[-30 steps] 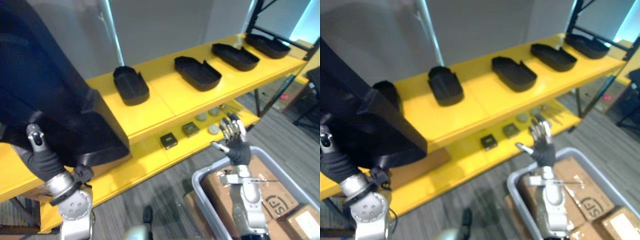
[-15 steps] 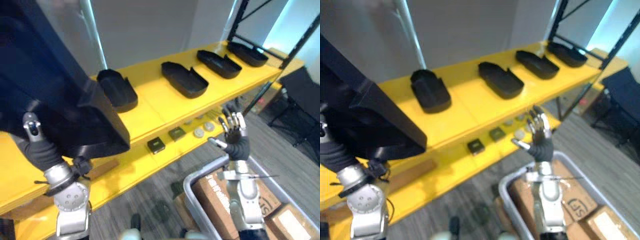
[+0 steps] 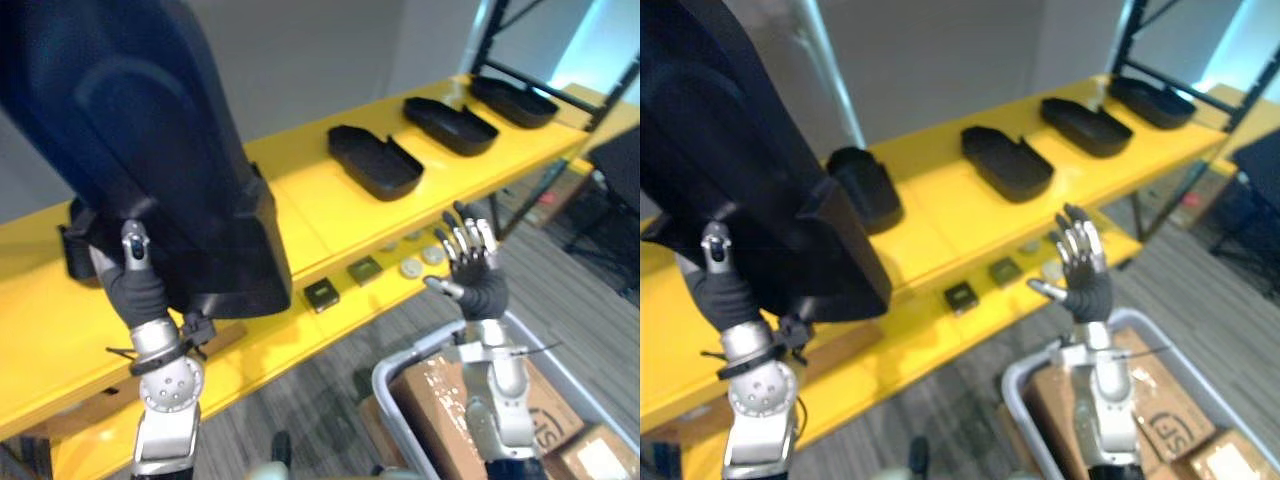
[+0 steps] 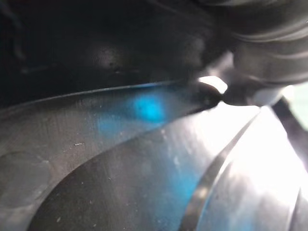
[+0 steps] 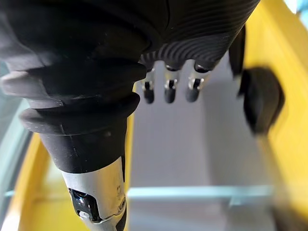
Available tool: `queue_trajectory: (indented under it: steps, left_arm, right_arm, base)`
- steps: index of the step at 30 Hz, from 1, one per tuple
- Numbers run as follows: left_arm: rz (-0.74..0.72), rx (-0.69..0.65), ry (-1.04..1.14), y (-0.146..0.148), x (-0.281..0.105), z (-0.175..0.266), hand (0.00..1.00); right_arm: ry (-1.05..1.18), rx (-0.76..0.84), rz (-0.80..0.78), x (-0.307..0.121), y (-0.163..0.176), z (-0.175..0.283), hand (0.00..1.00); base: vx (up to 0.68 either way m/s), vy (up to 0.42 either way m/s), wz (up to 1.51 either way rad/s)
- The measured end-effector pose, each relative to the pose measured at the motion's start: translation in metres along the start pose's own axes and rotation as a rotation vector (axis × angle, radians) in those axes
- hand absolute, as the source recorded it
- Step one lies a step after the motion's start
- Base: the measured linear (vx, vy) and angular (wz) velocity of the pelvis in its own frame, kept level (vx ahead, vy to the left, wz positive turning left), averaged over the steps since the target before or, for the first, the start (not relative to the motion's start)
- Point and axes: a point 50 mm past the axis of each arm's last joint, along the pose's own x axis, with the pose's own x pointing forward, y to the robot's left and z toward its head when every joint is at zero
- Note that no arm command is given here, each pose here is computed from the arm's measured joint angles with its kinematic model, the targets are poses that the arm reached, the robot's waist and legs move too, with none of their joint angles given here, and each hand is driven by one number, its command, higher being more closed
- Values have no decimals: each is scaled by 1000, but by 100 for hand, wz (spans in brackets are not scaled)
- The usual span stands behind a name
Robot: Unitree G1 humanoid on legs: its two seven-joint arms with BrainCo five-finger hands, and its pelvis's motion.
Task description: Walk over and take plastic housings, then place them on the shelf
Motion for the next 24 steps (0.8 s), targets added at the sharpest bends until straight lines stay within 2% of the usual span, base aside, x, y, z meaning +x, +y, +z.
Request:
queue_trajectory:
  steps: [2, 5, 9, 13, 17, 22, 24]
  left_arm:
    - [83, 84, 77, 26, -13, -10, 100]
    - [128, 107, 88, 40, -18, -11, 100]
    - [136, 47, 40, 39, -18, -3, 100]
    - [-6, -13, -1, 24, -18, 10, 100]
    - [-62, -15, 23, 22, -21, 8, 100]
    - [-285, -116, -23, -8, -15, 13, 100]
    - [-281, -113, -19, -7, -13, 10, 100]
  right_arm:
    - [7, 30, 46, 12, 11, -10, 0]
    - [-33, 4, 45, 25, 9, -8, 0]
    - [-31, -5, -6, 29, 2, -9, 0]
    - [-18, 20, -71, 18, 0, -13, 0]
    - [15, 1, -124, 9, 2, -19, 0]
    - [71, -54, -273, -21, -10, -19, 0]
    - [87, -63, -271, -25, -8, -21, 0]
  base:
    - [-160, -88, 86]
    - [-135, -83, 132]
    - [18, 32, 97]
    - [-6, 119, 84]
    - [-1, 75, 34]
    - [-24, 94, 70]
    - [-44, 21, 20]
